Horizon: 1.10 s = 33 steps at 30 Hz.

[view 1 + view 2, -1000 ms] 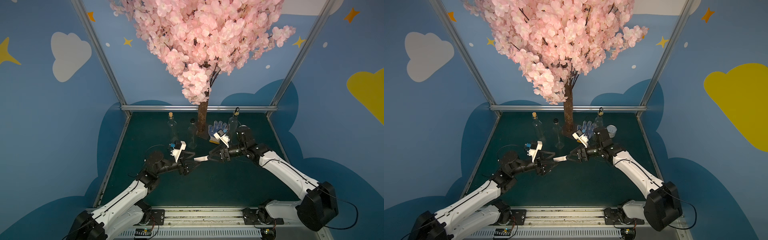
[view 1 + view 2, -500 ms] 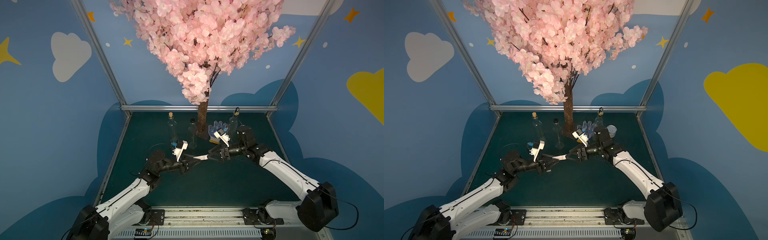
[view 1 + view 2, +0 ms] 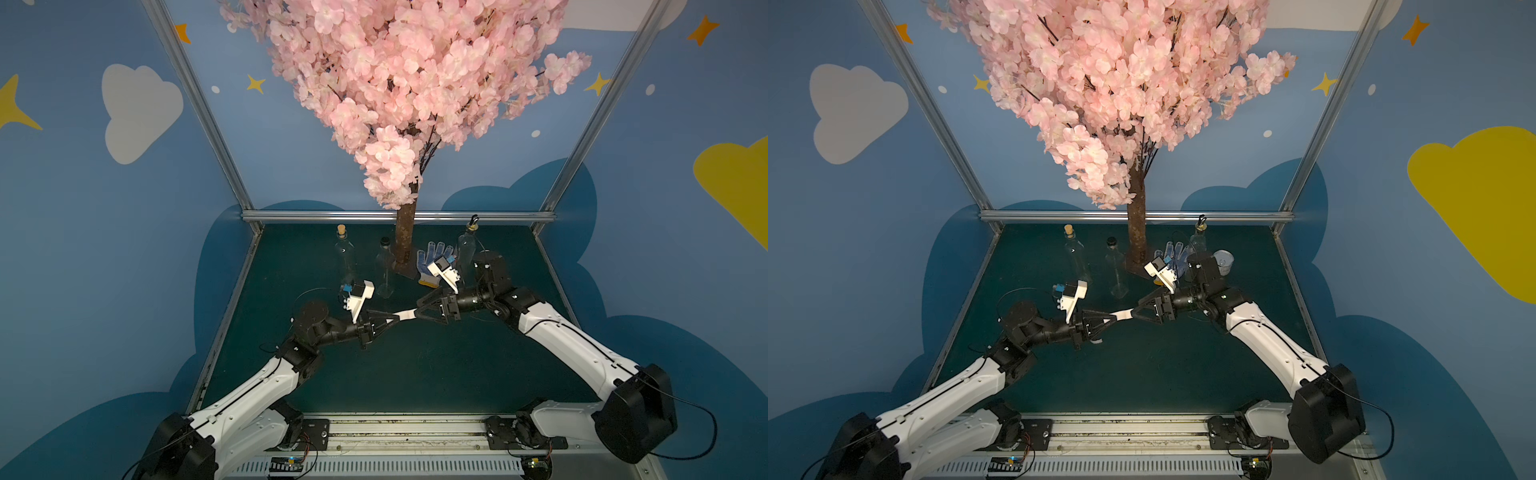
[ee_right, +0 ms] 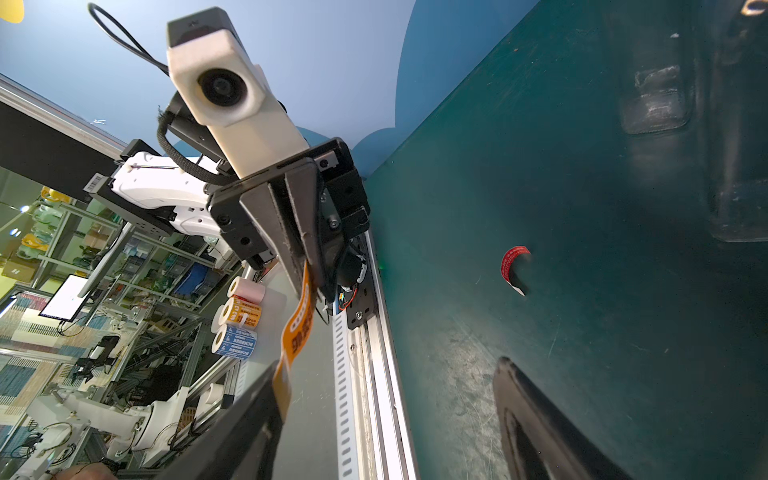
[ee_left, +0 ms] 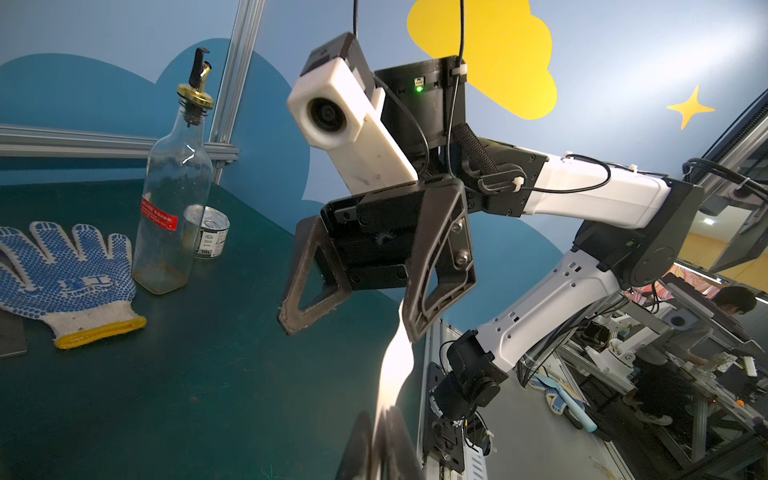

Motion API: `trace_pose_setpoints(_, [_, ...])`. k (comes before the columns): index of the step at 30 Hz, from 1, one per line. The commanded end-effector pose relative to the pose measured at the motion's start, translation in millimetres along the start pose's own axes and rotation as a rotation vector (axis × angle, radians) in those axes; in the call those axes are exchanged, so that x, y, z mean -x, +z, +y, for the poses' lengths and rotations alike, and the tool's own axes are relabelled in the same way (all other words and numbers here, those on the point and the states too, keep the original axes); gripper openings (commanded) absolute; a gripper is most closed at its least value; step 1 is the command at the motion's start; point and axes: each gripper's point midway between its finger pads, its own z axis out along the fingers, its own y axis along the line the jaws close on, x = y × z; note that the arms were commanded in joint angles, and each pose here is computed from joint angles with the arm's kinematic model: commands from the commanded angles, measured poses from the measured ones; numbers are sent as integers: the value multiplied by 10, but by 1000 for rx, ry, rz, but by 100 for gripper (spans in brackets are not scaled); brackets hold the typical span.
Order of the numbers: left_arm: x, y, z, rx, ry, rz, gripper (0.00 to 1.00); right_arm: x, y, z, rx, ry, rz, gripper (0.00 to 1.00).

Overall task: Remove the label from the bottle
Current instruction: Place the label at the center of the board.

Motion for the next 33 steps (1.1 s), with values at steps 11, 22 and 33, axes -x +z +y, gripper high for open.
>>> trace_pose_setpoints(11, [-9, 1, 239, 135, -28, 6, 2, 2, -35, 47, 0, -8, -10, 93])
trace_pose_setpoints(22, [-116, 53, 440, 204, -61, 41, 2, 15, -78, 79, -16, -8, -25, 94])
trace_pose_setpoints(33, [-245, 154, 501, 222, -51, 100, 60, -7, 10, -306, -247, -17, -2, 91])
